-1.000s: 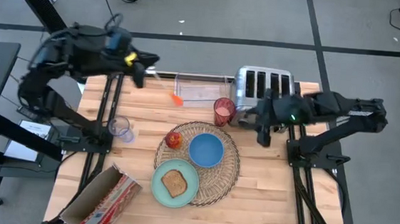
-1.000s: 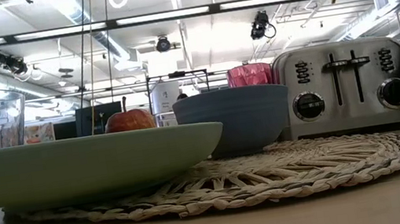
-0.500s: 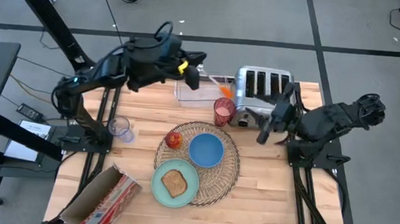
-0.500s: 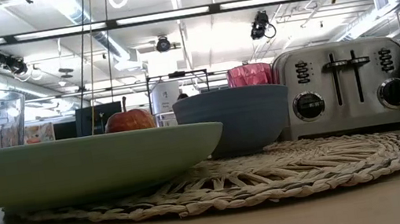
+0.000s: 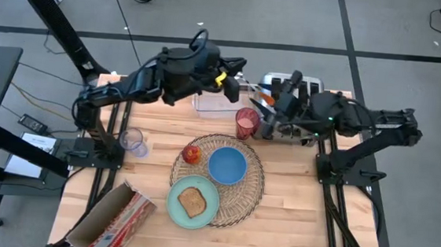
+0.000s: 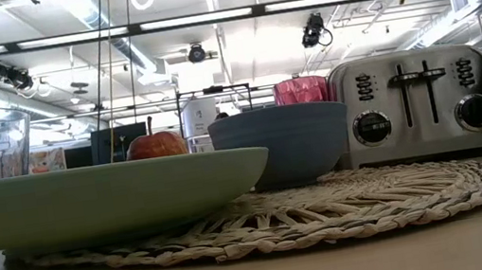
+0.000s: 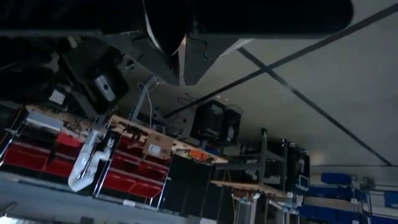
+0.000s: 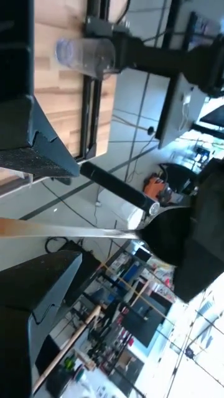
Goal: Arrange a breakfast setting
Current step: Put the orange spoon on the brown table mat to the right of the blue bowl
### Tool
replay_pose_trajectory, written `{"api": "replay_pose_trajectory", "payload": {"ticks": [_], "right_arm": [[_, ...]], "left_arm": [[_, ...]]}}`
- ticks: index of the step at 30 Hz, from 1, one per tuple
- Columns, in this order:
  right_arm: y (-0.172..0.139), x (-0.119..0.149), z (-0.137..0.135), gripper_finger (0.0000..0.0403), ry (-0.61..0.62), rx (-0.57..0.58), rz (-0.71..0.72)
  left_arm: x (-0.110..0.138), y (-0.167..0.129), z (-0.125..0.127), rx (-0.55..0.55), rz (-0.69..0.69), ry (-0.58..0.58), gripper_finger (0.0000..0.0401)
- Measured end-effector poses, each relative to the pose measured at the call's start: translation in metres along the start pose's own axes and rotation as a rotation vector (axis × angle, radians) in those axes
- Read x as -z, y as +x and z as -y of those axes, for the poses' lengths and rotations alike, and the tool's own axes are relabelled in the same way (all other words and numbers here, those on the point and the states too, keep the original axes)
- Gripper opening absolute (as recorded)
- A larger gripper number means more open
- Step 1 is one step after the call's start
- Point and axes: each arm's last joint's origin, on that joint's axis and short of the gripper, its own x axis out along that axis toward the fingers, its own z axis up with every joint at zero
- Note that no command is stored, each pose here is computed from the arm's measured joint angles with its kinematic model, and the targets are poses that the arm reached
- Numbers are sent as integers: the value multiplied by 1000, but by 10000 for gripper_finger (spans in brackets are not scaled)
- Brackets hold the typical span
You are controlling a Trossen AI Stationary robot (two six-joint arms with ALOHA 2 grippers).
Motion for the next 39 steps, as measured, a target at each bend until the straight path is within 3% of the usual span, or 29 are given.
{"api": "replay_pose_trajectory", "payload": {"ticks": [7, 23, 30, 34, 39], "right_arm": [[20, 3, 8, 185, 25, 72, 1], [31, 6, 22, 35, 81, 62, 36], [33, 7, 24, 20, 82, 61, 37], [33, 7, 24, 19, 100, 67, 34], [30, 8, 25, 18, 152, 75, 20]], "left_arm": [[5, 6, 3, 2, 5, 24, 24], [0, 11, -5, -26, 38, 29, 24], [-1, 11, -4, -24, 43, 25, 27], [-1, 10, -4, -23, 43, 38, 49], [-9, -2, -8, -21, 29, 91, 113]]}}
